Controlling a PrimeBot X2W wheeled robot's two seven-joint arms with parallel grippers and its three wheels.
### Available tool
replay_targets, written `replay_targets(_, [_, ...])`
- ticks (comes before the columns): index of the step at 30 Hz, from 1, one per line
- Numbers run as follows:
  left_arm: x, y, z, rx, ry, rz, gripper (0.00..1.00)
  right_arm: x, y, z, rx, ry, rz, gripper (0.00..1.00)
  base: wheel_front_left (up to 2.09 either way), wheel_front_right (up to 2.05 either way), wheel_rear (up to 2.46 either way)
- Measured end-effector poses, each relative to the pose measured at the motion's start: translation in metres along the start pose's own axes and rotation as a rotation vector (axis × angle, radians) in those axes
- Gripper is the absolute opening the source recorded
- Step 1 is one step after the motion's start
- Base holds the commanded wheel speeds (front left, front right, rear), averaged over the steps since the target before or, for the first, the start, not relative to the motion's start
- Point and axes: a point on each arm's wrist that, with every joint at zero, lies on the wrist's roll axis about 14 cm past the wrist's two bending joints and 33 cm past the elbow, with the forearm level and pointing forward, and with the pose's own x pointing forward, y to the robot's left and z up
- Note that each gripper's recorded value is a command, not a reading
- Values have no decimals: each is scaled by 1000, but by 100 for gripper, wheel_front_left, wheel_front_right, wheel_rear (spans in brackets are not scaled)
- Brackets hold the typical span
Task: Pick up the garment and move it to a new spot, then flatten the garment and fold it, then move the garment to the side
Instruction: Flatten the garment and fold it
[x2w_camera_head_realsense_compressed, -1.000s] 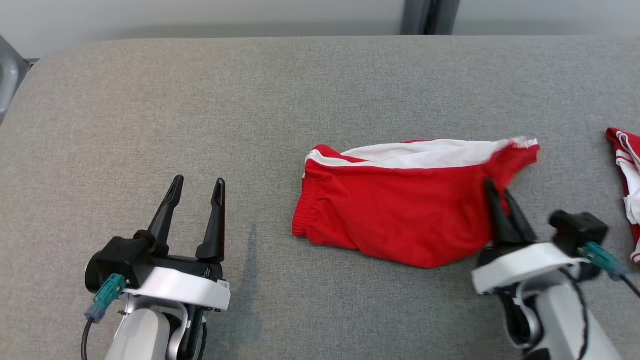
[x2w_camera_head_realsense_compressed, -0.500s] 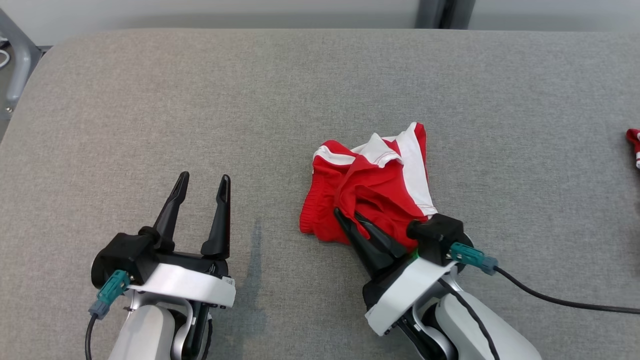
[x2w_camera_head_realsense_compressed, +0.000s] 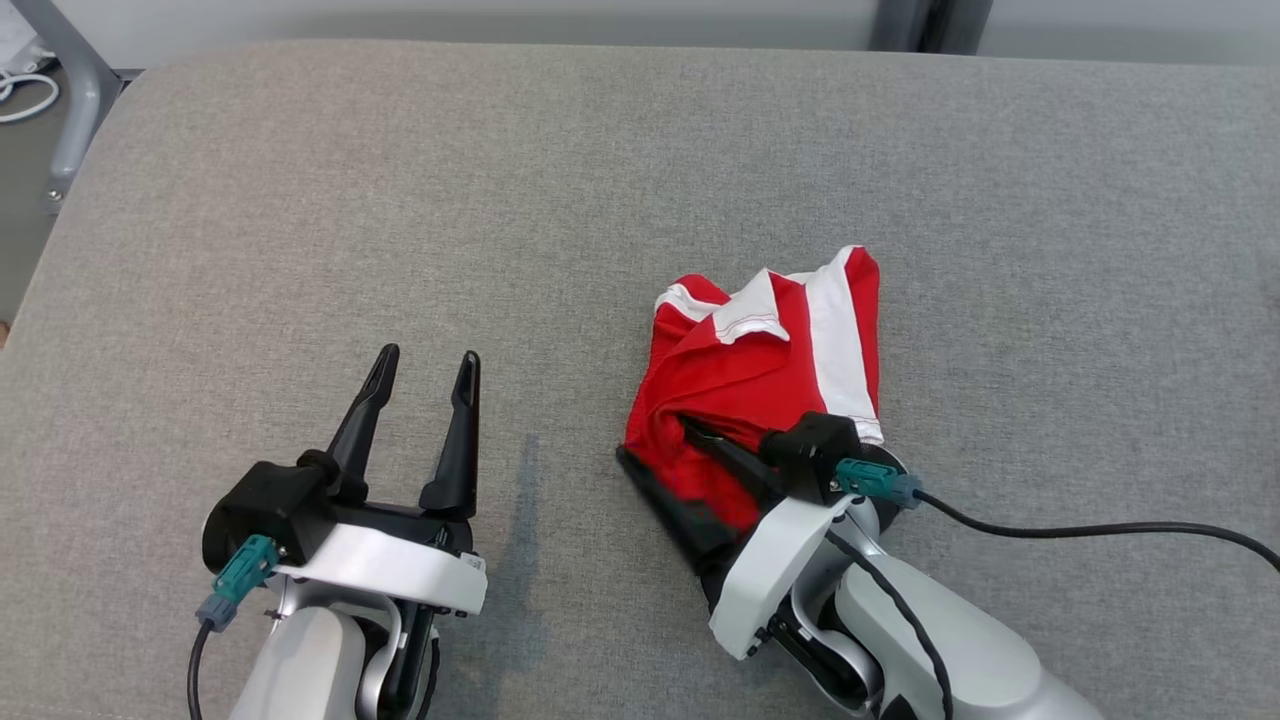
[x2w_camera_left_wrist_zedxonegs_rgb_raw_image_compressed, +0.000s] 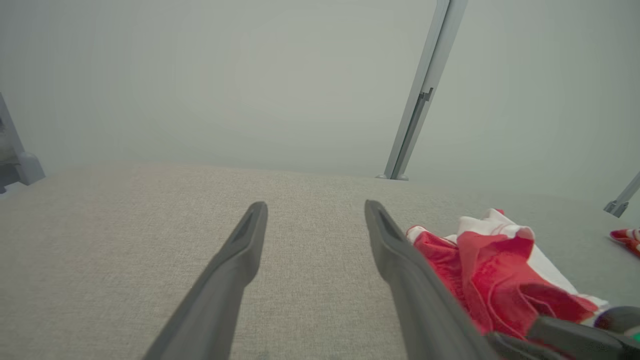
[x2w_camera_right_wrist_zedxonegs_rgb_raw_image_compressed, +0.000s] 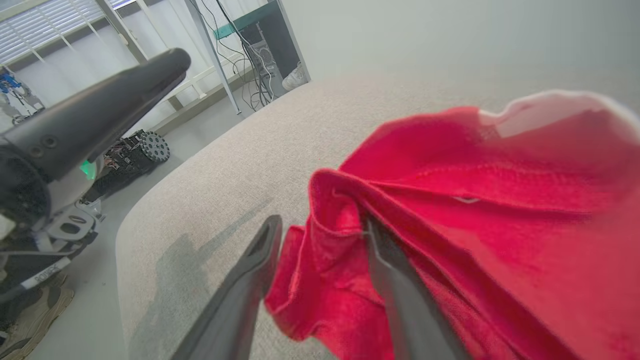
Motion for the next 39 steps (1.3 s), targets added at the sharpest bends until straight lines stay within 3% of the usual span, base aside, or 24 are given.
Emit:
replay_targets(9, [-3,1,4,-5,-12,12,100,-3,22,14,-89,-49,66,100,0,0,0])
replay_targets(17, [-5,-3,11,7,-28,-3,100,-48,11,4,-124,-4,15,100,0,0,0])
replay_targets(21, [-6,-1,16,18,-43,2,100,-71,-8,30,-116,-104,-79,100,0,0,0])
replay_targets(31, [-7,1,33,58,-80,0,100,-150,-81,105,-173,-390,-452,100,0,0,0])
replay_targets(39, [-19,-2,37,83,-69,-21,100,-218,-120,127,-253,-469,-683,100,0,0,0])
